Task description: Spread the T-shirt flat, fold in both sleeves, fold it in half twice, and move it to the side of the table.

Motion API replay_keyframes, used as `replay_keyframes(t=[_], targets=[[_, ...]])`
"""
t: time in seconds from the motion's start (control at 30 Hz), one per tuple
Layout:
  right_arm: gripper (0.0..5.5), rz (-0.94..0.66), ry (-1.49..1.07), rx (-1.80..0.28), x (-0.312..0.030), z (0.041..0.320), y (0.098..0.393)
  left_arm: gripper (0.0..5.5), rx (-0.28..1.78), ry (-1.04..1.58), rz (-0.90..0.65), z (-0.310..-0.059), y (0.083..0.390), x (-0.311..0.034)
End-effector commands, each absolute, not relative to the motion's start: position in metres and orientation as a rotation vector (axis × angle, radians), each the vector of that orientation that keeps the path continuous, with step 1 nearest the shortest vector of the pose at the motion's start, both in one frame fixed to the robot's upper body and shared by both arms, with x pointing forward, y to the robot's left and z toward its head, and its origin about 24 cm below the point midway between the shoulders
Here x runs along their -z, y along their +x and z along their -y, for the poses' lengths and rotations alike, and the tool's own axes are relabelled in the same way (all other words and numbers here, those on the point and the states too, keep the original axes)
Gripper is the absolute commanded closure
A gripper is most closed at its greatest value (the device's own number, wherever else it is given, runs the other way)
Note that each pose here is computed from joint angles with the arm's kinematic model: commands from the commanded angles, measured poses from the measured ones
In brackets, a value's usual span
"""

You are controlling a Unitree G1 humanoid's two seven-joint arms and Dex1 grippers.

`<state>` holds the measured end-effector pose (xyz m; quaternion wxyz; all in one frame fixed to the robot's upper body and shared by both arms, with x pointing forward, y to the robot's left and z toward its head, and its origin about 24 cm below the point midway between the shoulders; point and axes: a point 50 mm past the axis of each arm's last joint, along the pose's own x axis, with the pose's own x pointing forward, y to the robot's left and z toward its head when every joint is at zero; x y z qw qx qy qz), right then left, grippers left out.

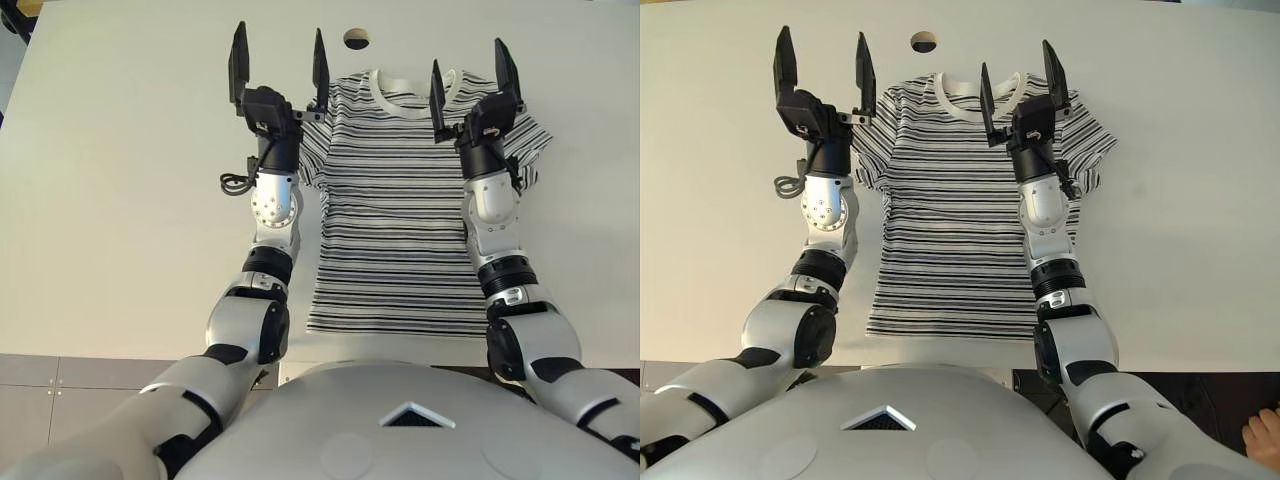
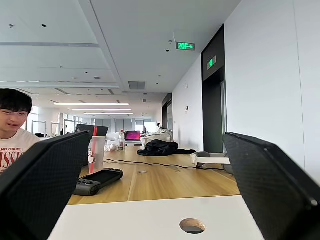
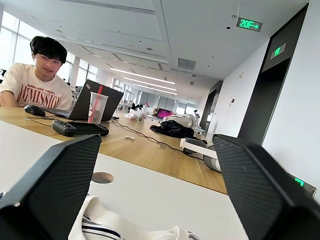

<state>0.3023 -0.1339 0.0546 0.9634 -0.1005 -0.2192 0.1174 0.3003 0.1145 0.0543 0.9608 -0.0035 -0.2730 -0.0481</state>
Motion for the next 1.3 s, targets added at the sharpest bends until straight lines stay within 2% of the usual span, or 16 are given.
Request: replay_keyframes(t=[0.03,0.1,0.17,0.23,0.33,0.4,0.57,0.73,1.03,1.2,1.3], targets=[[1.38,0.522,-0.273,-0.244,-0.067,0.136,0.300,0.66,0.105,-0.005,0.569,-0.110,0.300,-0.058],[1.38,0.597,-0.385,-0.299,-0.077,0.139,0.291,0.66,0.113,0.002,0.593,-0.109,0.301,-0.063],[1.38,0.654,-0.648,-0.480,-0.081,0.144,0.266,0.66,0.114,0.016,0.616,-0.112,0.301,-0.068],[1.38,0.591,-0.940,-0.800,-0.063,0.145,0.229,0.66,0.104,0.035,0.615,-0.118,0.302,-0.069],[1.38,0.483,-1.081,-1.130,-0.040,0.136,0.190,0.66,0.090,0.054,0.619,-0.123,0.302,-0.071],[1.38,0.446,-1.130,-1.220,-0.035,0.131,0.182,0.66,0.083,0.065,0.627,-0.126,0.304,-0.074],[1.38,0.342,-1.232,-1.296,-0.025,0.136,0.181,0.66,0.049,0.122,0.657,-0.141,0.306,-0.082],[1.38,0.267,-1.217,-1.483,-0.008,0.136,0.152,0.66,-0.018,0.195,0.680,-0.165,0.306,-0.092],[1.38,0.354,-1.194,-1.418,-0.015,0.123,0.157,0.66,-0.096,0.341,0.599,-0.195,0.305,-0.082],[1.38,0.642,-0.989,-1.097,-0.070,0.112,0.177,0.66,-0.054,0.718,0.461,-0.217,0.304,-0.066],[1.38,0.755,-0.796,-0.826,-0.110,0.118,0.196,0.66,0.056,1.056,0.324,-0.233,0.305,-0.053]])
